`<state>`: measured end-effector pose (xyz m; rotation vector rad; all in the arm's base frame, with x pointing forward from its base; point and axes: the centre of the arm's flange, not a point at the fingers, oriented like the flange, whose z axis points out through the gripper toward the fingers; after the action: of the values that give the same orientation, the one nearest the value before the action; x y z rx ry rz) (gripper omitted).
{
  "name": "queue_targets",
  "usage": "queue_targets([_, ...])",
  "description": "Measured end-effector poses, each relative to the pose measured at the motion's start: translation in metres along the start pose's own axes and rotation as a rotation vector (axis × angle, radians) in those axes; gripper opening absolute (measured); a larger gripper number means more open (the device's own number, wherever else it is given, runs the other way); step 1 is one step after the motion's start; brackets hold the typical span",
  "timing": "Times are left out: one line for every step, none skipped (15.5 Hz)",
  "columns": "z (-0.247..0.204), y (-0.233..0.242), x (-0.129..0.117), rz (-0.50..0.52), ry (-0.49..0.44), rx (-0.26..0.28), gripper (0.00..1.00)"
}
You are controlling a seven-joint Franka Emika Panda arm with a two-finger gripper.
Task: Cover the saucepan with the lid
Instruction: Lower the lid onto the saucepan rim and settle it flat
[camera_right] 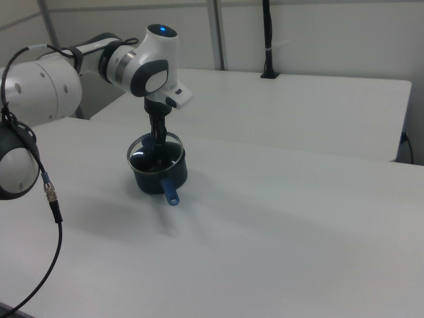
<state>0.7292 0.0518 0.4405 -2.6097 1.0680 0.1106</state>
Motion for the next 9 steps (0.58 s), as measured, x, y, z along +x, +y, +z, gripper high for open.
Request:
queue_targets([0.0001, -0.0002, -0.0003, 0.000, 0.000, 0.000, 0.60])
queue_targets([0.0002, -0.0004, -0.0004, -0.001, 0.000, 0.000, 0.60])
queue_targets([0.0003, -0.0006, -0.0006, -0.001, 0.000, 0.000, 0.60])
queue_targets([0.0003, -0.0007, -0.0007, -0.001, 0.000, 0.000, 0.60])
queue_targets([0.0004, -0.0008, -0.0007, -0.001, 0.001, 0.001, 0.60])
queue_targets([0.0003, -0.0009, -0.0005, 0.000, 0.002, 0.001, 0.60])
queue_targets([0.0002, -0.0013, 0.0000, 0.004, 0.006, 0.005, 0.60])
queue_targets([0.0010, -0.0025, 0.0018, 0.012, 0.018, 0.015, 0.60])
queue_targets([0.0039, -0.0035, 0.0038, 0.015, 0.027, 0.021, 0.60])
